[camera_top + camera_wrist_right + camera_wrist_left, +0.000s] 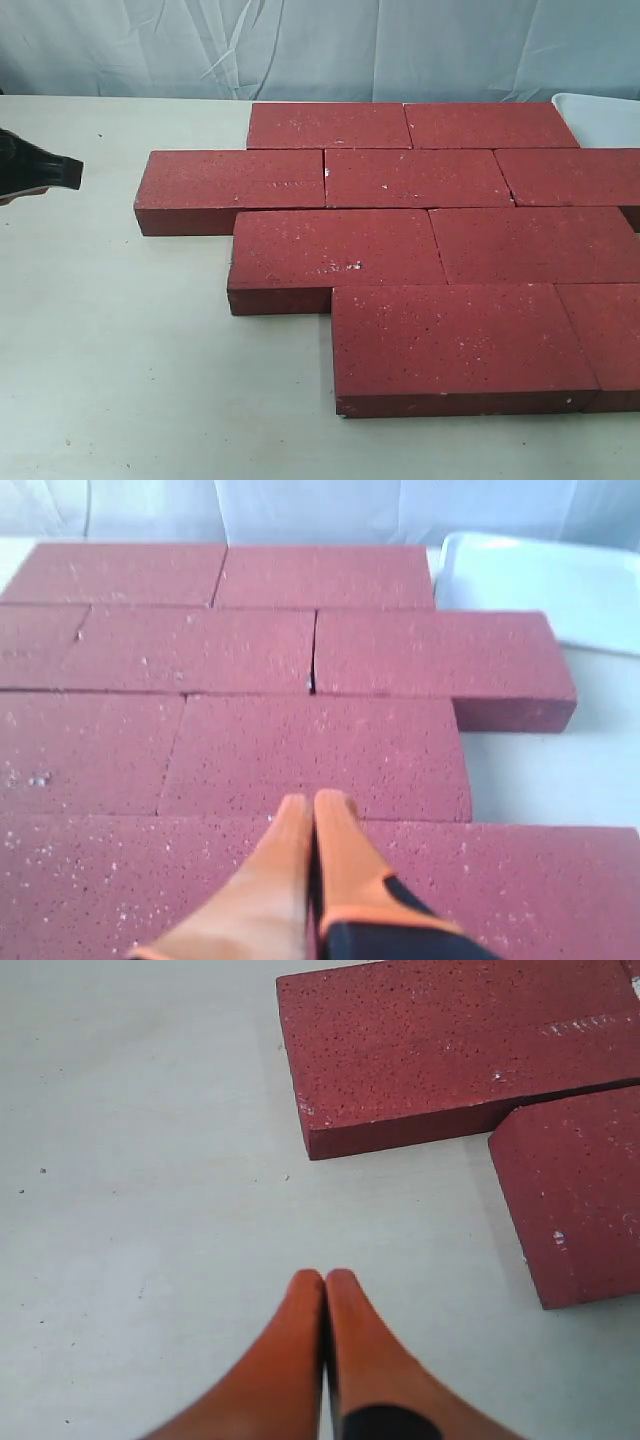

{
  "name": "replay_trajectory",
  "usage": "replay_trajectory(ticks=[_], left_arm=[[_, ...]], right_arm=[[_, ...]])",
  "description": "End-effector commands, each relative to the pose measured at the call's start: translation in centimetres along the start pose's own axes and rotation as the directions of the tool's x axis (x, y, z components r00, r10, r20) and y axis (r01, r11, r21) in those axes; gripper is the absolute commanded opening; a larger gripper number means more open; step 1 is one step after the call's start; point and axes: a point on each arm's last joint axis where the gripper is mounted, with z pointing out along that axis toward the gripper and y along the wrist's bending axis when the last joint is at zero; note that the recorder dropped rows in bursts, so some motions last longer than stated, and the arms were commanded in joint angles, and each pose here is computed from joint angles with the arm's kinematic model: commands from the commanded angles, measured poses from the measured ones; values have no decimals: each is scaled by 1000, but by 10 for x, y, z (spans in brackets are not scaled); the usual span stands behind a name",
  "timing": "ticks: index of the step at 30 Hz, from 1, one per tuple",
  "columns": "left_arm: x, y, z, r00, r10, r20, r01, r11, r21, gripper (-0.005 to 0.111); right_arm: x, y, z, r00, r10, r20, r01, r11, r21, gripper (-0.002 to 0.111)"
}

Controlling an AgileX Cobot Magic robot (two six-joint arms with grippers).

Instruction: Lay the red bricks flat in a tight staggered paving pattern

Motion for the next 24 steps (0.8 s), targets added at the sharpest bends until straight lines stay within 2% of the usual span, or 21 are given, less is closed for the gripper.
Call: replay_trajectory(ticks=[1,6,12,17,24], left_arm=[[0,-1,-2,1000,-7,14,7,1000,9,0],[0,-1,-2,1000,-7,14,7,1000,9,0],[0,-1,-2,1000,-7,14,7,1000,9,0],[0,-1,-2,1000,-7,14,7,1000,9,0],[0,-1,-2,1000,-7,14,7,1000,9,0]], right_arm=[[11,1,-37,983,-26,179,24,1000,13,-1],[25,3,-66,938,-36,345,33,999,15,-1],[32,-2,-49,893,-81,442,55,996,72,-1],[45,-6,-27,894,-112,434,75,992,101,-1],[51,-6,-23,920,-105,377,74,993,95,-1]])
